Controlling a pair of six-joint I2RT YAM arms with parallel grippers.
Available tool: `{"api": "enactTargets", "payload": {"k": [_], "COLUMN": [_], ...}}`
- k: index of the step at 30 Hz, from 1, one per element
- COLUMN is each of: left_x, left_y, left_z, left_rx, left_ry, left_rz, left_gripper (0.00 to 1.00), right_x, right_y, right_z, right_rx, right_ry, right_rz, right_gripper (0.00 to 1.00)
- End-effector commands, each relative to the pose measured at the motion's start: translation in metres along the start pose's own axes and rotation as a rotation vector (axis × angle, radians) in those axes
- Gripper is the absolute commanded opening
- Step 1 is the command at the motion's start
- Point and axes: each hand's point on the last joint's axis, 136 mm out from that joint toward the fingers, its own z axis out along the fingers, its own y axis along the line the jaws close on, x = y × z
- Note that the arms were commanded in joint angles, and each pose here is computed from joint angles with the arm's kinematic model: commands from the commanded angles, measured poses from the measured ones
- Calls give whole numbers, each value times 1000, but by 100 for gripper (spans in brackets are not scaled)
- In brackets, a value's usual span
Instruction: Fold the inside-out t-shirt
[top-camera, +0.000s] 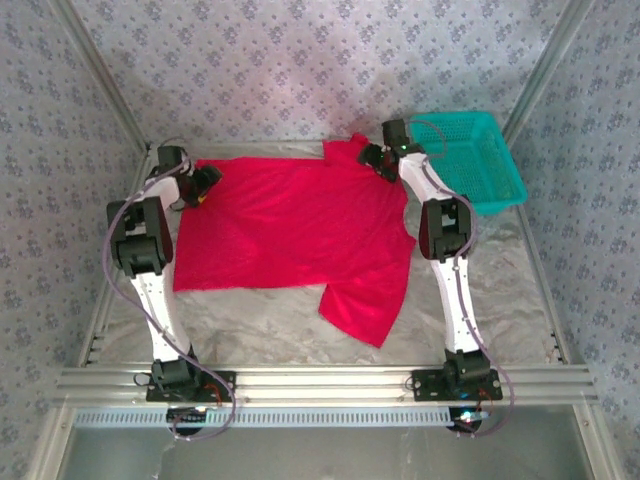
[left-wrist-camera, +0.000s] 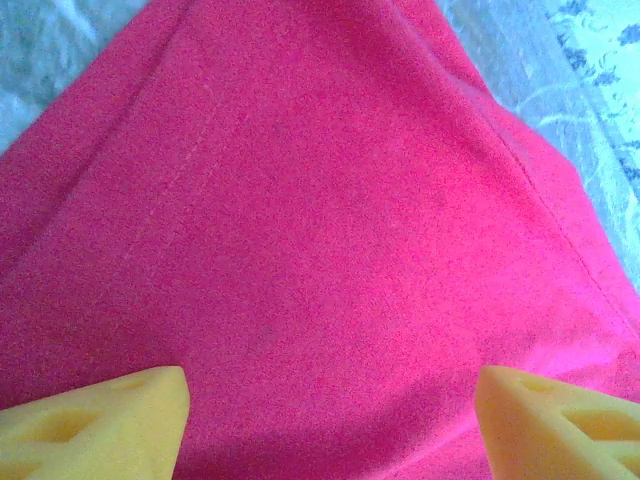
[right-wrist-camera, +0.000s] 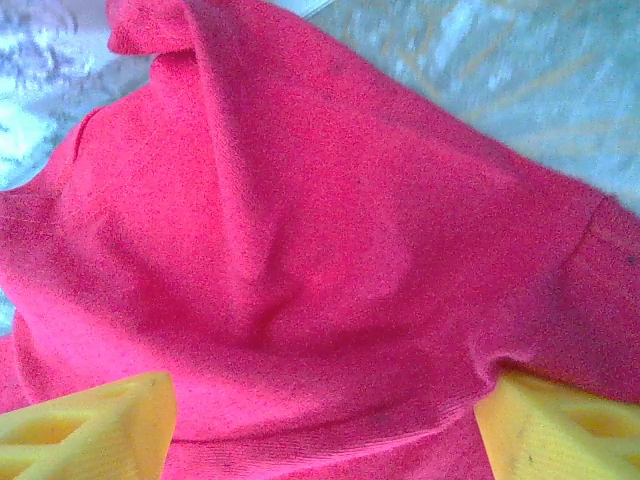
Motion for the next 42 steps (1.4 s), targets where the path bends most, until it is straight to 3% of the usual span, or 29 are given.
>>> {"api": "enactTargets", "payload": {"k": [1,6,9,13,16,19,23,27,31,37,41,42], "left_x": [11,-4,4,48,96,136,162,169,173,174,172,172], "left_y": [18,-24,-28,17,59,104,139,143,153,164,161,161], "left_z": [8,-46,-103,-171,-194,-199,-198,-193,-185,-176,-180,-181], "left_rx": [-43,34,-24,-232,-327,-365,-332,-311,-331,-379,-368,-369], "left_ry": [66,-6,-80,-95,-40,0,36,46,52,76,62,55], "left_rz": [-6,61,84,26,-50,-156,-263,-268,-278,-274,-270,-267], "left_gripper": [77,78,77,72,66,60,57,56,49,17,0,0], "right_x": [-1,-25,-11,49,104,156,215,239,250,284,322,330], "right_y": [-12,39,56,37,15,-8,-42,-66,-75,-86,-93,-93], "right_z": [-3,-70,-119,-174,-207,-231,-249,-262,-269,-275,-281,-282], "right_rx": [24,-79,-83,-13,29,52,80,92,97,102,102,100], "right_ry": [48,-17,-19,26,47,75,152,178,203,310,400,415], "right_rz": [49,-80,-144,-180,-188,-232,-265,-256,-239,-236,-230,-235], "right_gripper": [80,82,83,81,70,61,61,61,61,59,55,55]}}
